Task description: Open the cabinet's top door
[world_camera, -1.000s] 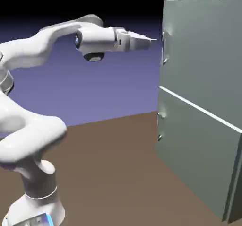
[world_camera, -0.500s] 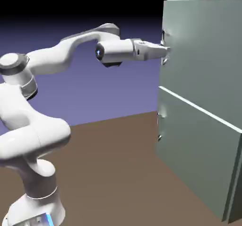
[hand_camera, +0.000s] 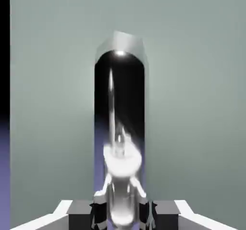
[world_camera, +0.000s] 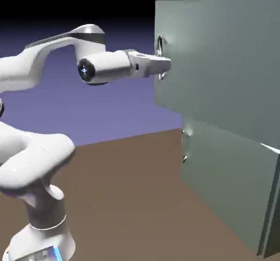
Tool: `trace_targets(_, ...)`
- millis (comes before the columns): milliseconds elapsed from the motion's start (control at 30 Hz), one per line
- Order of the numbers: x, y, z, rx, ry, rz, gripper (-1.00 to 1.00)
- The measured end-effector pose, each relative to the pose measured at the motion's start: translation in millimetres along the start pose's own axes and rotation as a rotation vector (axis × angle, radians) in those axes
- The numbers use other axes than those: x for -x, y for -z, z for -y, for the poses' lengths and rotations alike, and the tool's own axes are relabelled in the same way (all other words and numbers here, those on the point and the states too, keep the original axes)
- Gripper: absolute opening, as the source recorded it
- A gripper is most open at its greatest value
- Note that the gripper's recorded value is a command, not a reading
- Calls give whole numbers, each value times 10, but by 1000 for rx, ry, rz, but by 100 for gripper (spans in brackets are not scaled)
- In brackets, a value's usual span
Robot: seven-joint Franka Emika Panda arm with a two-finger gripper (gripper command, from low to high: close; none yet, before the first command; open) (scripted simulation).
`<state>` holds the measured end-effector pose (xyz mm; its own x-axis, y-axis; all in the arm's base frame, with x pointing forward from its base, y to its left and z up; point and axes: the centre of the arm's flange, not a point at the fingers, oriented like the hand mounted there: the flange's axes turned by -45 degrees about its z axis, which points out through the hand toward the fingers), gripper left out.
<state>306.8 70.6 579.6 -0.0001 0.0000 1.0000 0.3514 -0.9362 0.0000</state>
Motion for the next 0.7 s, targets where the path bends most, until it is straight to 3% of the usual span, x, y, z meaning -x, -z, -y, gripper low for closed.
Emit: trace_targets(700,0,1459,-815,-368,0,0,-100)
